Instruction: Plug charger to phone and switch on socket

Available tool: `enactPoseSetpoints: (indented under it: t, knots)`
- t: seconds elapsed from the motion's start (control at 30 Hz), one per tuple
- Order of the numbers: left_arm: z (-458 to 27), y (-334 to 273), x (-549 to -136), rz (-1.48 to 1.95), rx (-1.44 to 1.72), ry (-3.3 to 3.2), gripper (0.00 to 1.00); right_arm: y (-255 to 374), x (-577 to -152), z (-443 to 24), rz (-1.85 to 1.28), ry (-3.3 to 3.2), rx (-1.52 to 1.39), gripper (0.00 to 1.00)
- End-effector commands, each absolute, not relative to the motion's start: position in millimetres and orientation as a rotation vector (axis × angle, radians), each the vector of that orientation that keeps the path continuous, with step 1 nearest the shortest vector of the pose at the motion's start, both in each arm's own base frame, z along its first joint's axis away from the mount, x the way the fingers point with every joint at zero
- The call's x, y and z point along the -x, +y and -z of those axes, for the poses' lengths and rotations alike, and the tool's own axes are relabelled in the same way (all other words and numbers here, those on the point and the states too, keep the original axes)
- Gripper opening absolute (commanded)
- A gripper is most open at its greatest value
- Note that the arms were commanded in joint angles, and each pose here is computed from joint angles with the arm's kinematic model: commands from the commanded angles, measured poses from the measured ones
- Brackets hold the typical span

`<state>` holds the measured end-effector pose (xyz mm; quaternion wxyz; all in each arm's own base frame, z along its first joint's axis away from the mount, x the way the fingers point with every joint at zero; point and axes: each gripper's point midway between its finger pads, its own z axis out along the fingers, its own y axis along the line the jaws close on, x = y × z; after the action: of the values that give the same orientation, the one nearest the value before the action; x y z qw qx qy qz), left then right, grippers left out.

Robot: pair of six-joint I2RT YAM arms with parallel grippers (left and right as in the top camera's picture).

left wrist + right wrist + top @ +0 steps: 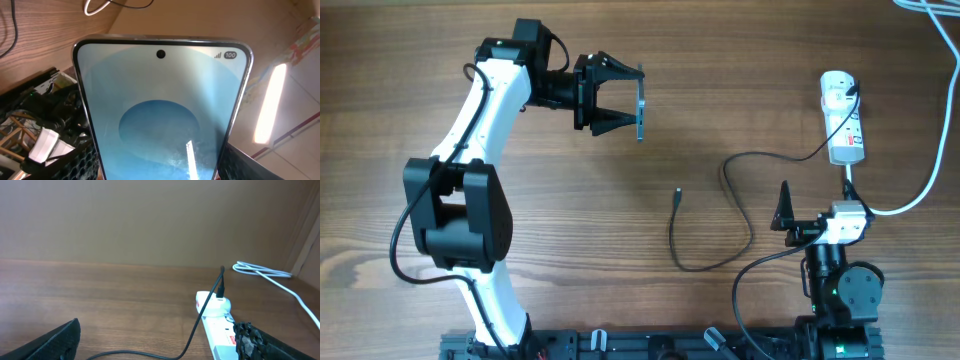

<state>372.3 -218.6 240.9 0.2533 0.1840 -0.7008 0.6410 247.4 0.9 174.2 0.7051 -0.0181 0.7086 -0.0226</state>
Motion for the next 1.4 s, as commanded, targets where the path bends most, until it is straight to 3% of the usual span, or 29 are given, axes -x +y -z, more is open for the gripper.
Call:
enactPoseSetpoints:
  t: [0.0, 1.23, 1.3, 1.37]
  knots:
    - [-265, -215, -368, -1.811, -0.464, -1.864, 0.74, 1, -247, -176, 0.042, 1.567, 0.036, 1.0]
    - [-265, -215, -368, -1.811, -0.464, -1.864, 0.75, 1, -247, -176, 0.042, 1.567, 0.036, 1.0]
    - [-265, -215, -368, -1.811, -0.464, -1.864, 0.75, 14, -247, -177, -0.076, 1.564, 0.034, 1.0]
    - [-265, -215, -368, -1.811, -0.464, -1.864, 0.75, 43, -242, -178, -0.408, 1.572, -0.026, 1.0]
